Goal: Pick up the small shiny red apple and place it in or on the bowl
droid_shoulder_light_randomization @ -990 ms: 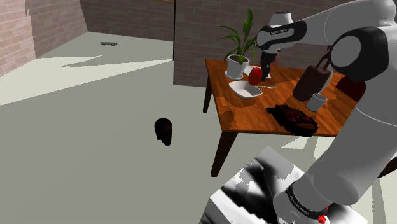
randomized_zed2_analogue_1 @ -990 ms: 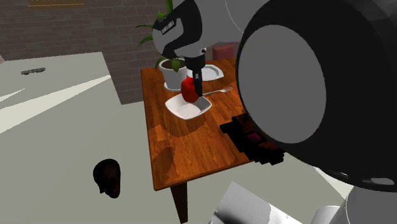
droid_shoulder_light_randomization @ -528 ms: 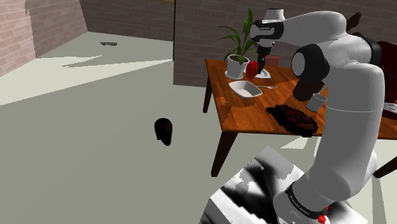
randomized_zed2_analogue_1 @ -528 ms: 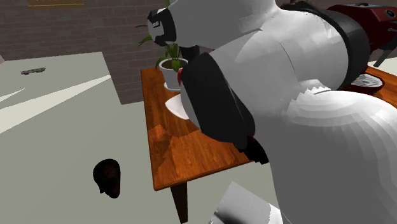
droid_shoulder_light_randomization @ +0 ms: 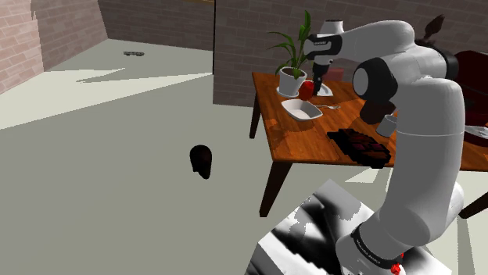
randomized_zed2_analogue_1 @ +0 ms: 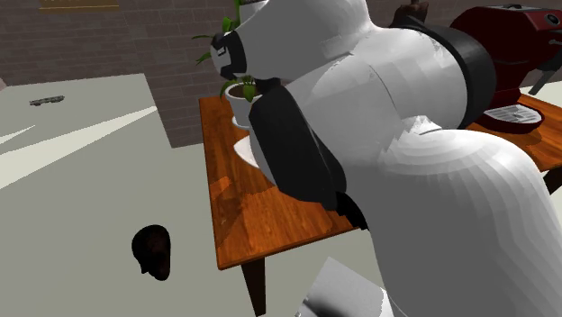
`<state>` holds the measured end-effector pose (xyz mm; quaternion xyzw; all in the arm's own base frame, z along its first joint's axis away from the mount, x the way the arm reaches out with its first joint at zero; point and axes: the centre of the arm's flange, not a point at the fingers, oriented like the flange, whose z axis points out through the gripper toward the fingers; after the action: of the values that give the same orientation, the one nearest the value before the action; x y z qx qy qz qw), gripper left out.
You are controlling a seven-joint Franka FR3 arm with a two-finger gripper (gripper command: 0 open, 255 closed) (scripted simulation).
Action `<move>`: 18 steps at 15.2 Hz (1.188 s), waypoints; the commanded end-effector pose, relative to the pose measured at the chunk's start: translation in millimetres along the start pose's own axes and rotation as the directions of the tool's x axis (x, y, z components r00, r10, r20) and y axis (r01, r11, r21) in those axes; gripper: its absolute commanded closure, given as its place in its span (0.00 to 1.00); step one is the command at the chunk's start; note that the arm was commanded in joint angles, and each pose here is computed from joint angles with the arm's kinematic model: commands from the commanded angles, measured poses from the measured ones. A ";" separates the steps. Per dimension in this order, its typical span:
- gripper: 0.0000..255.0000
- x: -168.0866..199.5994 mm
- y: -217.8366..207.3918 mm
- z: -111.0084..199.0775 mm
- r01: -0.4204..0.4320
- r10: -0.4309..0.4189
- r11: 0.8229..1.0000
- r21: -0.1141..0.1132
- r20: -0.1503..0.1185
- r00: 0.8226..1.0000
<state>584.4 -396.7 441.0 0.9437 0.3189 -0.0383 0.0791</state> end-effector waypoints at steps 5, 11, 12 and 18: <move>1.00 4.2 -4.1 31.9 0.000 0.000 1.000 -0.001 0.000 1.000; 1.00 6.3 -6.2 48.2 0.000 0.000 1.000 -0.001 0.000 1.000; 1.00 6.3 -6.2 48.2 0.000 0.000 1.000 -0.001 0.000 1.000; 0.00 6.3 -6.2 48.3 0.000 0.000 1.000 -0.001 0.000 1.000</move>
<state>584.6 -396.6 391.9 0.9437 0.3189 -0.0381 0.0794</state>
